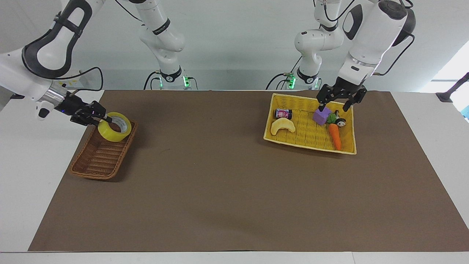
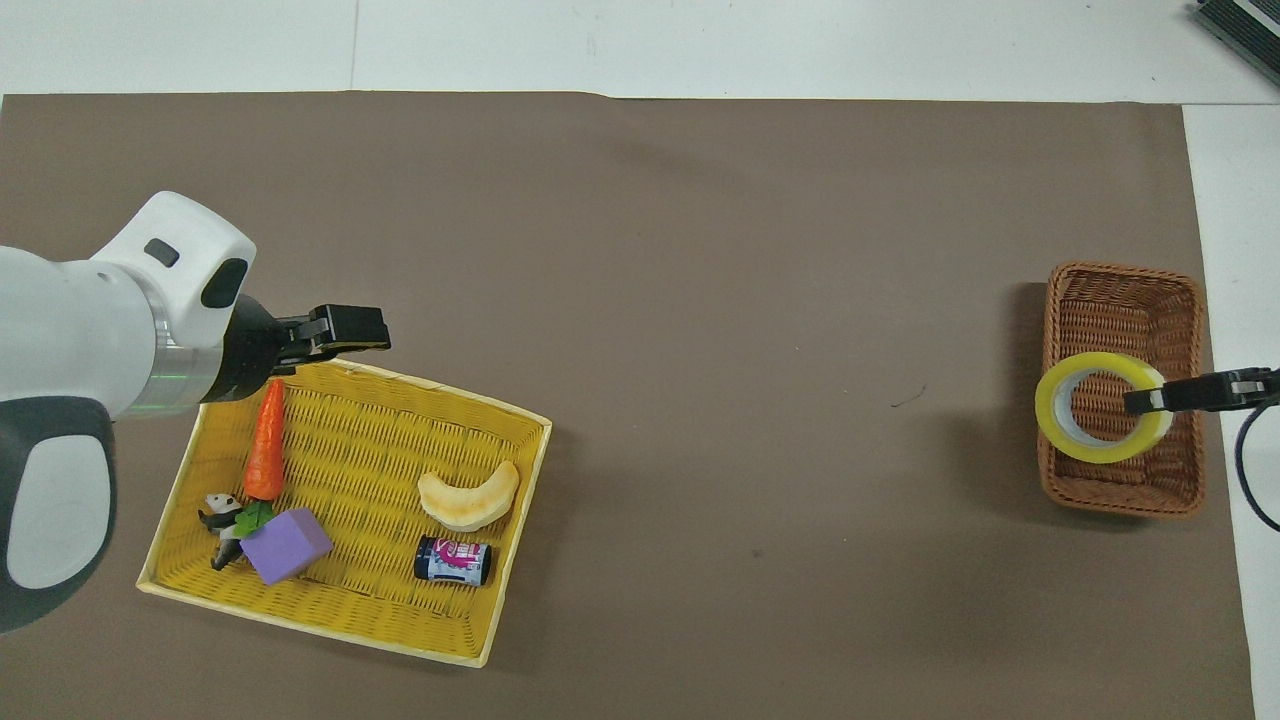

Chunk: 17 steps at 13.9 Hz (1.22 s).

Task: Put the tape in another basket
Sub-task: 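Lower the tape into the wicker basket with the right gripper, then release the tape and raise the right gripper out of the basket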

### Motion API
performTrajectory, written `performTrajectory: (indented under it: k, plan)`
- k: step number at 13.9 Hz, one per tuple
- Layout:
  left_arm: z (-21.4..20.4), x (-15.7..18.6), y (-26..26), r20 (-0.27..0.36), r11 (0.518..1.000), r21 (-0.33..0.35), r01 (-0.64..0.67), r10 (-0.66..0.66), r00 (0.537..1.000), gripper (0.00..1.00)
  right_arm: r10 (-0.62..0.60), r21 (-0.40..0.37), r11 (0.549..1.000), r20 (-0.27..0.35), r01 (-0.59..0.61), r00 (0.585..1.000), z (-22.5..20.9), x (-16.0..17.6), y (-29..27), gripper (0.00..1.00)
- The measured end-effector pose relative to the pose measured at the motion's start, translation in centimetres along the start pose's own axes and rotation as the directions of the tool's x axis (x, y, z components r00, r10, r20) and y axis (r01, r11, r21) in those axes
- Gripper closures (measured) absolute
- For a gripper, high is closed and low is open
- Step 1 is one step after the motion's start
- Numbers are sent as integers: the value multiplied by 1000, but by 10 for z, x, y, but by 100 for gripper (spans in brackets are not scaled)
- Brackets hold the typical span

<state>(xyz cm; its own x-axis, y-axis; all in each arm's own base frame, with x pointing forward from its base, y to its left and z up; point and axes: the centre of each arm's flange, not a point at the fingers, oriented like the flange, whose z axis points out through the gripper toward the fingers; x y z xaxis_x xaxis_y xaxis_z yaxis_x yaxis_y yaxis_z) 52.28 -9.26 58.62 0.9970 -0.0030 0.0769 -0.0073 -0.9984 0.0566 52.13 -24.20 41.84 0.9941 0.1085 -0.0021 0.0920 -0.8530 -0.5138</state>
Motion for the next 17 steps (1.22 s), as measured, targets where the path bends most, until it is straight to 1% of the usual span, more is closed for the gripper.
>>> performTrajectory:
  k: [1, 3, 4, 6, 8, 10, 11, 13, 14, 15, 17]
  plan:
    - [-9, 3, -9, 16, 1000, 26, -8, 7, 1000, 0, -24, 12, 1000, 3, 24, 1000, 5, -1, 13, 46]
    - [-31, 9, -15, 51, 998, 53, -19, 16, 999, 0, -48, 35, 998, 6, 48, 999, 16, -3, 45, 46]
    - [-39, 12, -19, 57, 998, 56, -30, 26, 998, 0, -49, 42, 998, 5, 49, 999, 19, -2, 57, 46]
    - [-42, 16, -37, 75, 997, 55, -48, 44, 996, 0, -49, 47, 998, 9, 49, 999, 24, 1, 66, 46]
    - [-41, 19, -63, 79, 998, 55, -25, 20, 997, 0, -62, 53, 997, 14, 61, 998, 29, 3, 72, 46]
    - [-50, 19, -79, 65, 998, 58, -3, -1, 998, 0, -71, 53, 996, 14, 70, 997, 33, 4, 74, 43]
    - [-53, 19, -81, 61, 998, 59, 0, -4, 998, 0, -72, 57, 996, 11, 71, 997, 34, 5, 74, 37]
    - [-55, 18, -79, 57, 998, 60, -2, -1, 998, 0, -74, 70, 995, -14, 75, 997, 31, 10, 70, 11]
    - [-55, 18, -78, 58, 998, 60, -4, 1, 998, 0, -79, 67, 994, -23, 81, 997, 29, 14, 67, 1]
    - [-55, 18, -77, 58, 998, 60, -5, 2, 998, 0, -79, 51, 995, -35, 81, 996, 24, 21, 61, 0]
    - [-55, 18, -78, 59, 998, 60, -4, 1, 998, 0, -63, -12, 998, -79, 62, 995, 2, 47, 31, 0]
